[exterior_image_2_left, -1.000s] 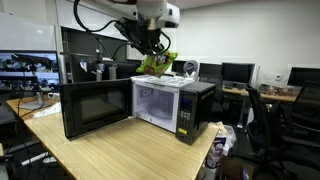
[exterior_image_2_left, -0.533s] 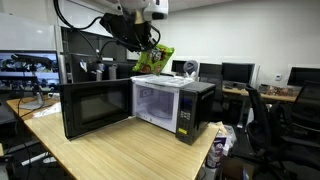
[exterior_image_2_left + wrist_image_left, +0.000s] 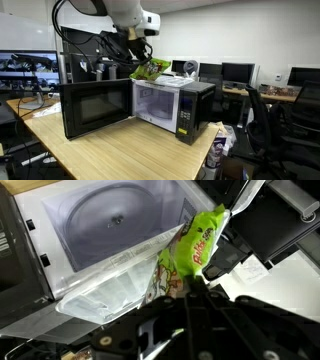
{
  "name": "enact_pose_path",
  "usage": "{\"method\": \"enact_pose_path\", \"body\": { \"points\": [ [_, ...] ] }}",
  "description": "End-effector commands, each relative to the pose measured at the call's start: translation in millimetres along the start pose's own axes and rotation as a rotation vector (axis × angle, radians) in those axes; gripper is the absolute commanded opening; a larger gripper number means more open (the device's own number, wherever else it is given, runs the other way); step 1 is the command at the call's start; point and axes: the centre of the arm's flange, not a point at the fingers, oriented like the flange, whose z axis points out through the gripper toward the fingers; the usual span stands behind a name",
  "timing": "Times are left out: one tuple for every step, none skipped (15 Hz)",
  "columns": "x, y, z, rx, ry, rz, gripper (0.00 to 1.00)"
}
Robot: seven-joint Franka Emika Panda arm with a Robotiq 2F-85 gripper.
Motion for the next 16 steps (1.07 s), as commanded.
{"method": "enact_pose_path", "body": {
  "points": [
    [-19.7, -10.8, 0.8, -0.032, 0.028, 0.003, 0.00],
    [-22.1, -11.5, 0.0, -0.037, 0.034, 0.003, 0.00],
    [-25.0, -12.7, -1.6, -0.041, 0.042, 0.003, 0.00],
    [-26.9, -14.0, -3.4, -0.042, 0.050, 0.003, 0.00],
    [-28.7, -14.7, -4.8, -0.045, 0.053, 0.003, 0.00],
    [-30.0, -15.3, -6.5, -0.046, 0.059, 0.005, 0.00],
    [-32.7, -16.4, -10.0, -0.047, 0.072, 0.010, 0.00],
    [-33.8, -17.1, -13.9, -0.044, 0.086, 0.014, 0.00],
    [-35.7, -18.7, -18.4, -0.041, 0.101, 0.017, 0.00],
    [-36.9, -19.9, -23.1, -0.038, 0.118, 0.018, 0.00],
    [-38.3, -22.2, -30.3, -0.032, 0.148, 0.021, 0.00],
    [-40.8, -24.9, -38.9, -0.029, 0.177, 0.018, 0.00],
    [-42.2, -26.6, -43.7, -0.028, 0.195, 0.014, 0.00],
    [-43.2, -28.3, -48.6, -0.025, 0.216, 0.010, 0.00],
    [-44.5, -29.6, -52.1, -0.023, 0.230, 0.007, 0.00],
    [-45.5, -31.1, -55.2, -0.024, 0.242, 0.006, 0.00]
  ]
}}
